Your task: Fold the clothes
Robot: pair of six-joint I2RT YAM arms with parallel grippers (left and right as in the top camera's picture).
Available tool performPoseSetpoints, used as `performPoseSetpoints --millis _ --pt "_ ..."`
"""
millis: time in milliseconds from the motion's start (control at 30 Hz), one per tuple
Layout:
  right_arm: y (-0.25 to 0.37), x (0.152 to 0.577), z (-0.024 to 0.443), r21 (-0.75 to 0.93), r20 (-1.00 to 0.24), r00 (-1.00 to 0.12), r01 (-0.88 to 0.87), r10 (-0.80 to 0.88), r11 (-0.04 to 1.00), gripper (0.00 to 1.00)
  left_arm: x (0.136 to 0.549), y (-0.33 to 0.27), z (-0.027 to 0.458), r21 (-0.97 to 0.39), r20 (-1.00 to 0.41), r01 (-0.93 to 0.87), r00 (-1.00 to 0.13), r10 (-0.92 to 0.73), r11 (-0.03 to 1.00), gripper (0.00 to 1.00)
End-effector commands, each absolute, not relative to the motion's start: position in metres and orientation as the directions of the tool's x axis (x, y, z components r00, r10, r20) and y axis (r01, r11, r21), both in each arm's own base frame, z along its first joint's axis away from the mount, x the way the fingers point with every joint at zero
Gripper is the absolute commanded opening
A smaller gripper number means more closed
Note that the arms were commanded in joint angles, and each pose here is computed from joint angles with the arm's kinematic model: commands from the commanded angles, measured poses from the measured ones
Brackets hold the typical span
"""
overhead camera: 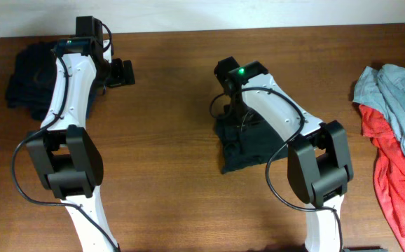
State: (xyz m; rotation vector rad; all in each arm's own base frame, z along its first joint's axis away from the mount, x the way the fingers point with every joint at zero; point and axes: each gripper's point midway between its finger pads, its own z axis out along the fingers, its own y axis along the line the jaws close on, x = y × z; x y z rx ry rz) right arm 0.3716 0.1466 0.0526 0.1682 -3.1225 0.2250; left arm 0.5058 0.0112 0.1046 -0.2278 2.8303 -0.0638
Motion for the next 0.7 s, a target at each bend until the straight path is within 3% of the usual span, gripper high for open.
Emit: performPoseSetpoints --millis 0,433,667 --pt "0.142 0.364 0.041 -0.173 0.035 -0.996 -0.089 -0.084 0.981 0.26 0.506 0.01 0.112 -0.081 -0.305 -0.158 -0.936 -0.175 0.984 0.99" --pt "0.142 0.354 0.017 -0.156 0.054 -0.995 -0.09 -0.083 0.984 0.3 0.506 0.01 0.112 -0.081 -0.305 -0.158 -0.936 -0.175 0.984 0.99" --pt "0.16 0.346 0.017 -0.042 0.097 -0.992 -0.08 -0.076 0.996 0.34 0.506 0.01 0.112 -0.081 -0.305 -0.158 -0.936 -0.175 0.984 0.99"
